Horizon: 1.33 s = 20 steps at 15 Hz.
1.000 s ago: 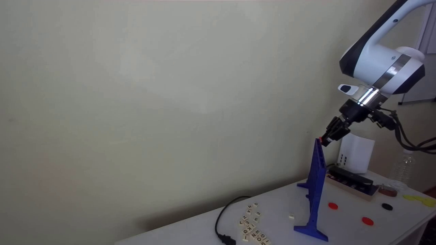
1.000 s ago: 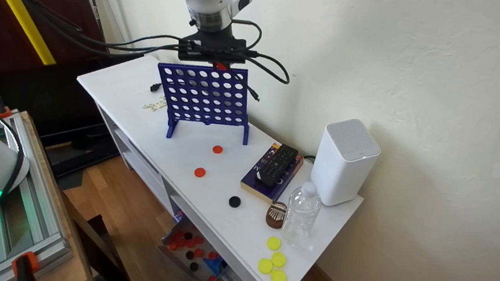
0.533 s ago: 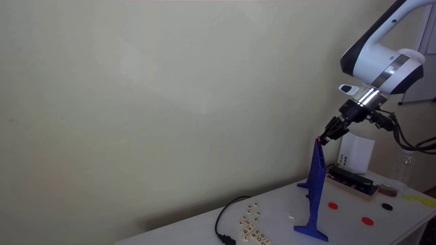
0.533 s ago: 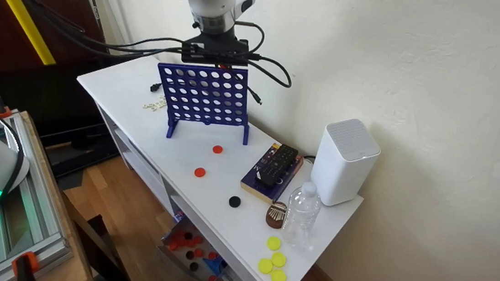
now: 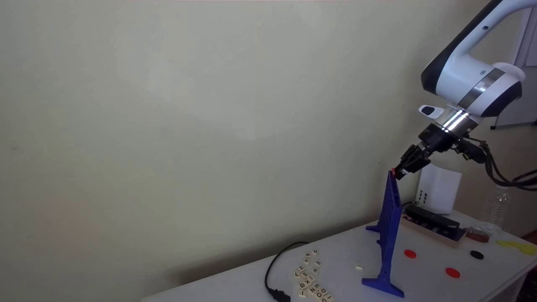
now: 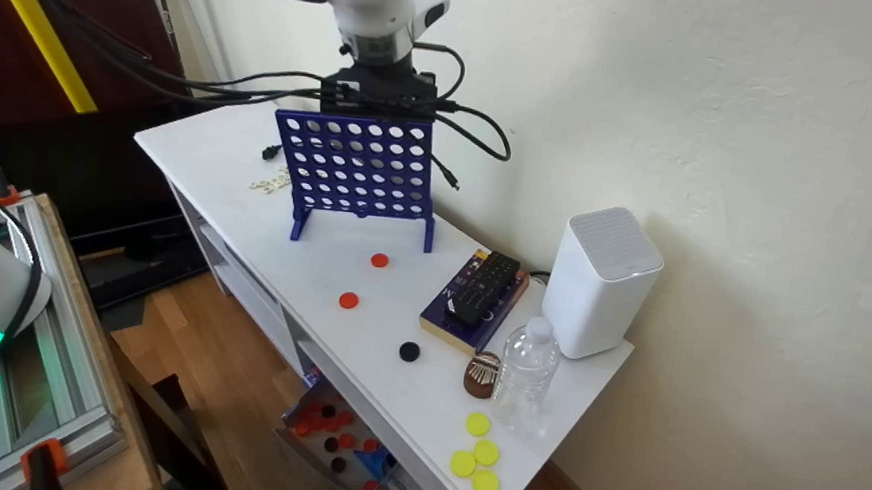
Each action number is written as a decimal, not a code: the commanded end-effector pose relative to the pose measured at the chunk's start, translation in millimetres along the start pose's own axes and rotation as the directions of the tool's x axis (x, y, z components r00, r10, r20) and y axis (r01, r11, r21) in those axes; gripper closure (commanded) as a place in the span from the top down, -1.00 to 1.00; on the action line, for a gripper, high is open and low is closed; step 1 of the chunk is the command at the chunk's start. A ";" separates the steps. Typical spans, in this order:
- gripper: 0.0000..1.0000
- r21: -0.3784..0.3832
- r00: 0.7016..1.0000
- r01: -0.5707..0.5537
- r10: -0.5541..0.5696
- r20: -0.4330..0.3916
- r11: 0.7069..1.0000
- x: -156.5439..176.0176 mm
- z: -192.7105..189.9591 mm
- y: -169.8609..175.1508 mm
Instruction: Put the orange circle inside the the blue object
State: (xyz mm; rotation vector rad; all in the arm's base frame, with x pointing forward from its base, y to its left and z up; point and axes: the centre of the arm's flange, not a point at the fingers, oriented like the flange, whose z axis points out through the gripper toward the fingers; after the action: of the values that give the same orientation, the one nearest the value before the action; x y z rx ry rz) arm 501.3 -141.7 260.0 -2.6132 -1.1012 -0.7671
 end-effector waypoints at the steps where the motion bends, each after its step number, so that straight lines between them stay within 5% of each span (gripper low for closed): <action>1: -0.79 0.011 0.999 0.003 -0.002 -0.044 1.000 -3.0 3.3 8.4; 20: -0.79 0.031 0.999 0.013 -0.012 -0.036 0.999 -0.4 10.0 15.3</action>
State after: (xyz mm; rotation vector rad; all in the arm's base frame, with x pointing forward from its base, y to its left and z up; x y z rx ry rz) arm 510.3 -146.4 256.7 -2.5812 -1.1070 -0.7747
